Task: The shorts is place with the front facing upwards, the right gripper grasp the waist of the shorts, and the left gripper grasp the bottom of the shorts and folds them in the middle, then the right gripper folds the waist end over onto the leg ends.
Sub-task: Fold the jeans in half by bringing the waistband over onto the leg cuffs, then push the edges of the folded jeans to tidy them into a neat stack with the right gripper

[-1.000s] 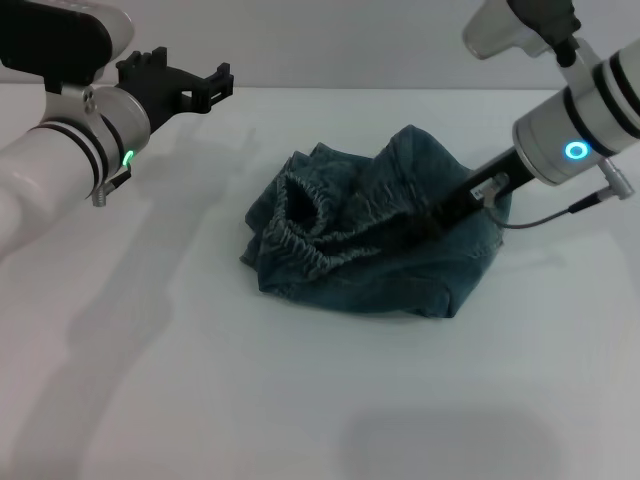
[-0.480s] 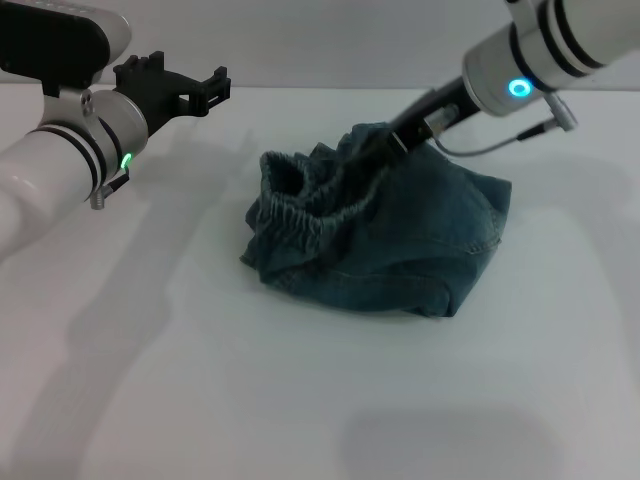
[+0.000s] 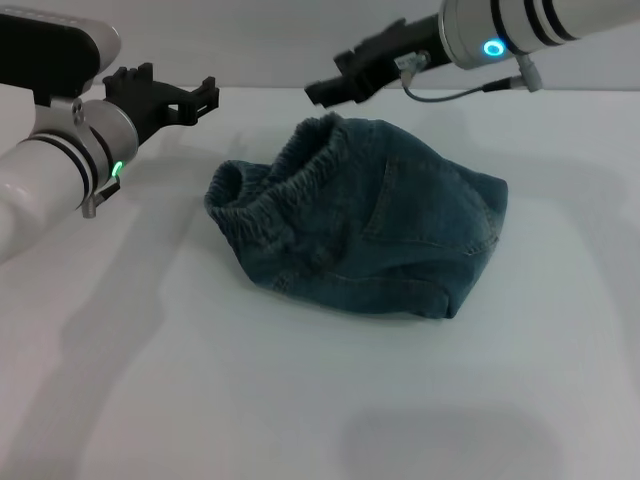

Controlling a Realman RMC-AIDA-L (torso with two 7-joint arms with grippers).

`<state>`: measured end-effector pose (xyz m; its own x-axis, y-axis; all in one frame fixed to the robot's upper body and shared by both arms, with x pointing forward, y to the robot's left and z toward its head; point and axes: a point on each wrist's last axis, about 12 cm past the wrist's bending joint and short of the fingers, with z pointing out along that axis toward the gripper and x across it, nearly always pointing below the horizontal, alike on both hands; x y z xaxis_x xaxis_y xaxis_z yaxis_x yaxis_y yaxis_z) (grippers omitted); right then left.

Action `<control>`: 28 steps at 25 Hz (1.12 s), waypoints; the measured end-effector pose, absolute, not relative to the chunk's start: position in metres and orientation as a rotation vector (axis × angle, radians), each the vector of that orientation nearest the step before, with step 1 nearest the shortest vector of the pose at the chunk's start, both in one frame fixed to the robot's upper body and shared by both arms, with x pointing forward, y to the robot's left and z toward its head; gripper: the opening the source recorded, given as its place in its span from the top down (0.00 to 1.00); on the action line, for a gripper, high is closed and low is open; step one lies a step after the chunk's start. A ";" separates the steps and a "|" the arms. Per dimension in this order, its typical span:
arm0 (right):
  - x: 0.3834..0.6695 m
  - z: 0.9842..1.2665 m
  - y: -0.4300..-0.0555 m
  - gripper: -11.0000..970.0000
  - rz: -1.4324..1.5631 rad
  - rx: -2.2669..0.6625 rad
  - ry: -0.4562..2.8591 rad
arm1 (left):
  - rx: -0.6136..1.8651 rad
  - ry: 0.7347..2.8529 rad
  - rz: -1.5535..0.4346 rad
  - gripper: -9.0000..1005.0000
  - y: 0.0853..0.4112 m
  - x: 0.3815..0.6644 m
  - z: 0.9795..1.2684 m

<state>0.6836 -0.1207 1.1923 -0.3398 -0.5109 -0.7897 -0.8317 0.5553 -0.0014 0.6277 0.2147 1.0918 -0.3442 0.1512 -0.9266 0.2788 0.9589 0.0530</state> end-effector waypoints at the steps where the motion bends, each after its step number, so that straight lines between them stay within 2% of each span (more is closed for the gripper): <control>1: 0.683 1.193 -0.121 0.41 0.542 -1.075 1.989 | 0.310 1.931 -0.134 0.16 0.215 0.628 1.091; 9: 0.678 1.189 -0.128 0.41 0.583 -1.077 2.004 | 0.295 1.921 -0.124 0.16 0.218 0.633 1.096; 16: 0.671 1.170 -0.146 0.41 0.600 -1.037 2.081 | 0.237 1.888 -0.095 0.16 0.227 0.639 1.105; 22: 0.669 1.155 -0.146 0.41 0.577 -0.998 2.102 | 0.200 1.856 -0.081 0.16 0.231 0.642 1.113; 28: 0.672 1.147 -0.164 0.41 0.527 -0.848 2.070 | 0.153 1.821 -0.053 0.16 0.236 0.640 1.117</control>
